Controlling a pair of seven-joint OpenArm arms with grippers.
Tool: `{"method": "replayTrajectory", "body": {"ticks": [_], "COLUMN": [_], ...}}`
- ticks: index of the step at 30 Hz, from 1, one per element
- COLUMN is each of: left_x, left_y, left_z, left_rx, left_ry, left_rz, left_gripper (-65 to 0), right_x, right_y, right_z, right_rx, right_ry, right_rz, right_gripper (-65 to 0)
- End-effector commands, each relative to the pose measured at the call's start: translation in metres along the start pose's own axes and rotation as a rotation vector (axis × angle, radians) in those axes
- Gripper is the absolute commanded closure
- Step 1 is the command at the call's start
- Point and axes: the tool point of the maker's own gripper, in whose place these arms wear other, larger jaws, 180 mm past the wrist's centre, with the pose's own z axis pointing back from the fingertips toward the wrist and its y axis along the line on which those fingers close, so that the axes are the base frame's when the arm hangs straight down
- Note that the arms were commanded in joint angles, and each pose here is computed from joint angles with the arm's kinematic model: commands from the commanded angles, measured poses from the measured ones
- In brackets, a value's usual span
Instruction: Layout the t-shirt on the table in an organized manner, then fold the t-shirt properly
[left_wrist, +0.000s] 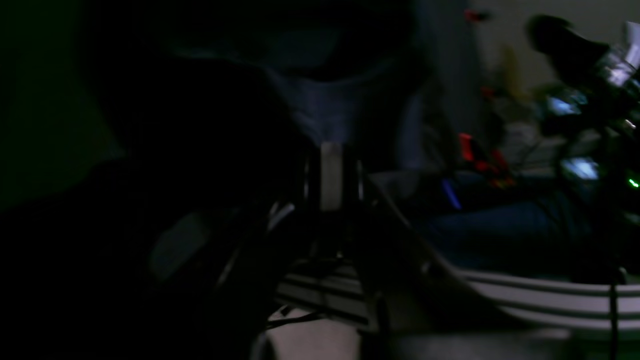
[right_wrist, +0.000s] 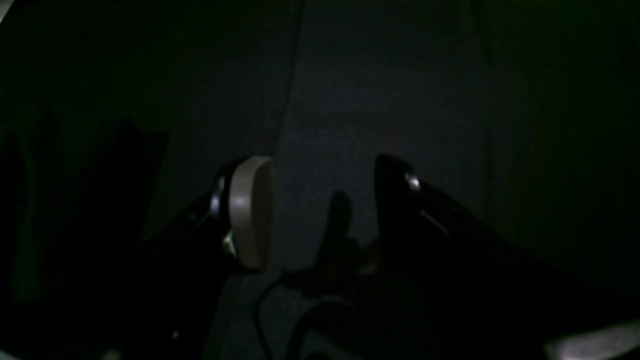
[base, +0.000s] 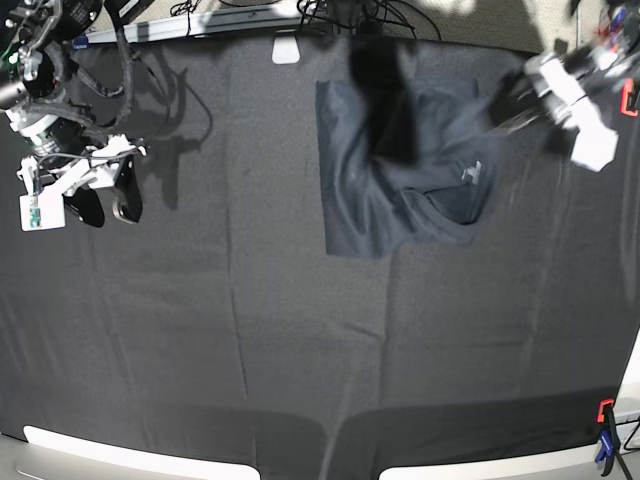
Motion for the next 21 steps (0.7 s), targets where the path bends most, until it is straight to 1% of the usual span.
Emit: {"method": "replayTrajectory", "body": {"ticks": [1, 2, 5, 7, 10, 11, 12, 15, 16, 17, 19, 21], "left_x": [0.013, 0.012, 0.0, -0.012, -0.025, -0.026, -0.025, -0.011, -0.003, 0.007, 0.029, 0.049], "left_y": [0.002, 0.011, 0.036, 0.047, 0.055, 0.056, 0.056, 0.054, 0.052, 0.05, 0.046, 0.047], "left_z": [0.01, 0.016, 0.027, 0.029, 0.03, 0.03, 0.031, 0.034, 0.036, 0.038, 0.044, 0.047], "left_rx": [0.017, 0.064, 0.207, 0.266, 0.32, 0.325, 0.325, 0.301, 0.286, 0.268, 0.241, 0.246], "left_ry": [-0.045, -0.04, 0.034, 0.088, 0.136, 0.141, 0.14, 0.118, 0.105, 0.089, 0.042, -0.006], "left_rz": [-0.029, -0.036, -0.063, -0.07, -0.068, -0.07, -0.073, -0.097, -0.112, -0.129, -0.169, -0.213], "left_gripper": [0.0, 0.0, 0.0, 0.0, -0.7, -3.9, -8.5, -25.4, -28.5, -29.6, -29.6, -29.6], "right_x": [0.012, 0.013, 0.014, 0.015, 0.015, 0.015, 0.016, 0.018, 0.018, 0.017, 0.018, 0.018], "right_y": [0.003, 0.003, 0.004, 0.005, 0.008, 0.009, 0.01, 0.012, 0.012, 0.012, 0.012, 0.012], "right_z": [0.003, 0.003, 0.002, 0.002, 0.003, 0.003, 0.003, 0.003, 0.003, 0.003, 0.003, 0.003], "right_rx": [0.015, 0.016, 0.021, 0.028, 0.045, 0.048, 0.056, 0.064, 0.064, 0.064, 0.064, 0.064], "right_ry": [-0.041, -0.043, -0.049, -0.051, -0.053, -0.055, -0.061, -0.067, -0.067, -0.067, -0.067, -0.067], "right_rz": [0.031, 0.031, 0.029, 0.036, 0.059, 0.057, 0.052, 0.048, 0.047, 0.048, 0.048, 0.048], "right_gripper": [-31.4, -31.4, -31.4, -31.4, -31.4, -31.4, -31.4, -31.4, -31.4, -31.4, -31.4, -31.4]}}
